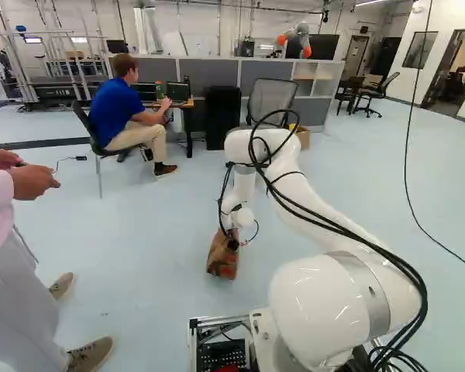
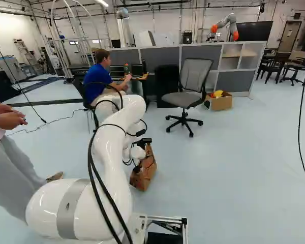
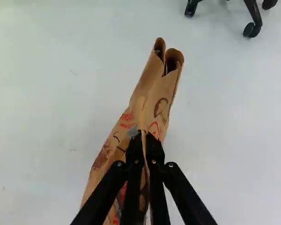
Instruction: Pick up the grocery bag from the ground
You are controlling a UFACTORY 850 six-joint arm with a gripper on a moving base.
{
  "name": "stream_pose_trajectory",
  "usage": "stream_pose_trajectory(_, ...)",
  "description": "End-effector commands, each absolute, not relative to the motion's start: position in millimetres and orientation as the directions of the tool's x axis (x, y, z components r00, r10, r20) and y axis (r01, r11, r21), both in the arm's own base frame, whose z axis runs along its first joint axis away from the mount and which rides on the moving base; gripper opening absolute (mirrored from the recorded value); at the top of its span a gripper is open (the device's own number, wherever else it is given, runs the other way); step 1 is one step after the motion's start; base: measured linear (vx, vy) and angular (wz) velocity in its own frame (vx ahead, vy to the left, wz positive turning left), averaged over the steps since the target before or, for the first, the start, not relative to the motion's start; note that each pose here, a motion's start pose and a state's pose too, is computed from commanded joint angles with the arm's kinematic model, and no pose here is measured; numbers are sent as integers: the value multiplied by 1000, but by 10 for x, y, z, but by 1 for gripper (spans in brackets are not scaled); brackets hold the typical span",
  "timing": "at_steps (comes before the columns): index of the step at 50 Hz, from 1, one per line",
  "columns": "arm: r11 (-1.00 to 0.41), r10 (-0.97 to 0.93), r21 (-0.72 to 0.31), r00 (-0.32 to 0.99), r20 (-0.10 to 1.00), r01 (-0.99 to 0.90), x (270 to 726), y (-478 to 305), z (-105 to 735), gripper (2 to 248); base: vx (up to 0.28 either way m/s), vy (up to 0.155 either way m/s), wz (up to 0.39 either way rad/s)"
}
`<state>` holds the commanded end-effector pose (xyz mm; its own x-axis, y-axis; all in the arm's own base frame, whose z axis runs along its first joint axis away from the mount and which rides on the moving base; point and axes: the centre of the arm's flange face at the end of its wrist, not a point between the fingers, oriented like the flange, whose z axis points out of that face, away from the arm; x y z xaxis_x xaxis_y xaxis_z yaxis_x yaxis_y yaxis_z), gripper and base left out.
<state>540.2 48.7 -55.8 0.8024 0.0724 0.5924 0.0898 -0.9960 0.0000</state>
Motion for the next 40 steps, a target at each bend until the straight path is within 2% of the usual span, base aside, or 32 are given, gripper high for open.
stream_pose_trajectory(40, -996, 69, 0, 767, 638, 90, 5323, 480, 512, 18, 0, 0, 0)
